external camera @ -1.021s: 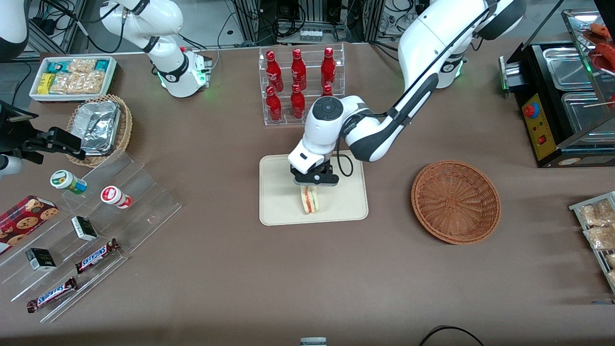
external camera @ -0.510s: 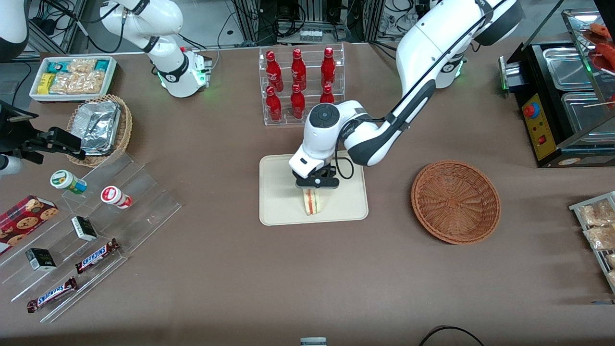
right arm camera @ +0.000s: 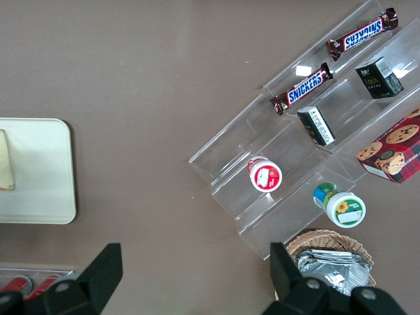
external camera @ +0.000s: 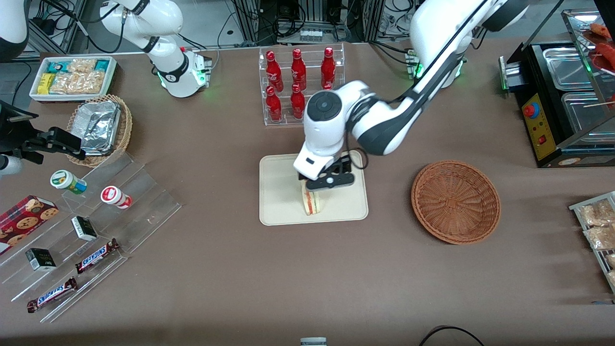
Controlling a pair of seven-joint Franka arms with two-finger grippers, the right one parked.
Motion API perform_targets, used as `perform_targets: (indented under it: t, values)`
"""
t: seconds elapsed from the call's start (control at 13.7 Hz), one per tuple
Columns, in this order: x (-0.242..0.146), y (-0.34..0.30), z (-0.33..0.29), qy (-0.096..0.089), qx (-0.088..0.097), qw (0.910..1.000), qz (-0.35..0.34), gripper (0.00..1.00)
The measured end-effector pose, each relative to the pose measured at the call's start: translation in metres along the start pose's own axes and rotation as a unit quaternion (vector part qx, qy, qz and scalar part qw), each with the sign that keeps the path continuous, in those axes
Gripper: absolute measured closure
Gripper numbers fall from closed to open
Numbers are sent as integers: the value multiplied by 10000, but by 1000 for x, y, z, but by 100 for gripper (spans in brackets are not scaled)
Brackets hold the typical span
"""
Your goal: Place sandwich from basket to tray
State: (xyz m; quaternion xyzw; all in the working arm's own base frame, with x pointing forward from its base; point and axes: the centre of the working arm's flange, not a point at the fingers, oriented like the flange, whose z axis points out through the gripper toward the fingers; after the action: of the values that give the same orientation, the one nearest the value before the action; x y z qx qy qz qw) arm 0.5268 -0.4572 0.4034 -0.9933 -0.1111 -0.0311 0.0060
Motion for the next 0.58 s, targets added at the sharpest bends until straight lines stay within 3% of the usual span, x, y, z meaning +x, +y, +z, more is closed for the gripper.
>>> perform_targets:
  t: [0.15,0.29,0.58]
  values:
    - [35,-38,-47,3,121,9989,-445,0]
    - [61,-84,-88,61,363,9959,-828,0]
    - [77,-159,-144,5,892,9900,-1091,0]
